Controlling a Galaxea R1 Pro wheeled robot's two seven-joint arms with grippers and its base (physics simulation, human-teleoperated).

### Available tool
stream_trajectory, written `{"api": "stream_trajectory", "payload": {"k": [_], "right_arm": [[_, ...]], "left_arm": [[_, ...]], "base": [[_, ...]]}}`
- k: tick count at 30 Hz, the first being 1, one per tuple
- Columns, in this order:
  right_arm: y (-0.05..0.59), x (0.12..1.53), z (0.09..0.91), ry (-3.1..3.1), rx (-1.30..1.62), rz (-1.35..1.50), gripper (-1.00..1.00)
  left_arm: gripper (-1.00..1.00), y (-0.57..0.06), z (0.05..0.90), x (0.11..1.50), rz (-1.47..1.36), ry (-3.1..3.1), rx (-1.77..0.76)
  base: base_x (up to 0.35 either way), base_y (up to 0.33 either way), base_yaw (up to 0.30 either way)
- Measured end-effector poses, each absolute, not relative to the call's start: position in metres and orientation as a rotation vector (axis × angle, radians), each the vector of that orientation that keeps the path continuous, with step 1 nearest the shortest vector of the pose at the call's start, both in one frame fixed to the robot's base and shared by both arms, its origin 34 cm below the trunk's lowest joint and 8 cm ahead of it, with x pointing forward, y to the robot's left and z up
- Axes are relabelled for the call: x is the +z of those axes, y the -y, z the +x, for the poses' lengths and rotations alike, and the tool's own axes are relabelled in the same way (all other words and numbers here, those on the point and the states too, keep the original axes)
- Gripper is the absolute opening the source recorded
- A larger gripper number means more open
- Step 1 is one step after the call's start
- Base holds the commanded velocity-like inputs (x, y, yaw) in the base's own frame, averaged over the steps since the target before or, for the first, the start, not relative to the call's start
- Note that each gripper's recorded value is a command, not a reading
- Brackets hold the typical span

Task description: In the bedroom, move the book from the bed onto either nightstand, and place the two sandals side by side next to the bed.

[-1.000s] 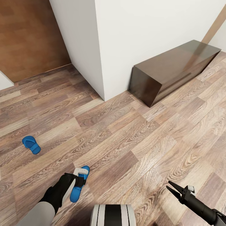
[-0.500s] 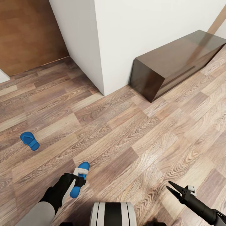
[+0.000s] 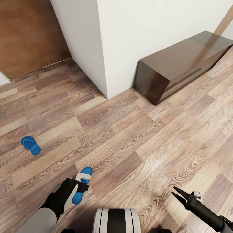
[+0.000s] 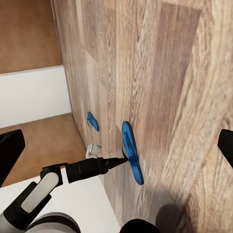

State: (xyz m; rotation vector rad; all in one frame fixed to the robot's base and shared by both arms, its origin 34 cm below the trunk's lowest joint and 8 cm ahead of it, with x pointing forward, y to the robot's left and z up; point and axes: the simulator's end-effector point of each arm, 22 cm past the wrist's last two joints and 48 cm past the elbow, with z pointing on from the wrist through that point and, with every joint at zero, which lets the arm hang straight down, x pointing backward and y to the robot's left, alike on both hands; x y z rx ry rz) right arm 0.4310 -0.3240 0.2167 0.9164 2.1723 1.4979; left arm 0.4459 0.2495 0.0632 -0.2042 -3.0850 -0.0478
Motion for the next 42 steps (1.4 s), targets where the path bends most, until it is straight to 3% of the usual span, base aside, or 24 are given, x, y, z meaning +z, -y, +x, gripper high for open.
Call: {"api": "stream_trajectory", "payload": {"k": [42], "right_arm": [[0.3239,0.2166,0.4306,-2.172,1.498,0.918,1.0]], "left_arm": [[1.0,-0.2497,0.4492,0.0643,-0.205,3.093,-0.049]], "base": [[0.008,0.0,0.0]]}}
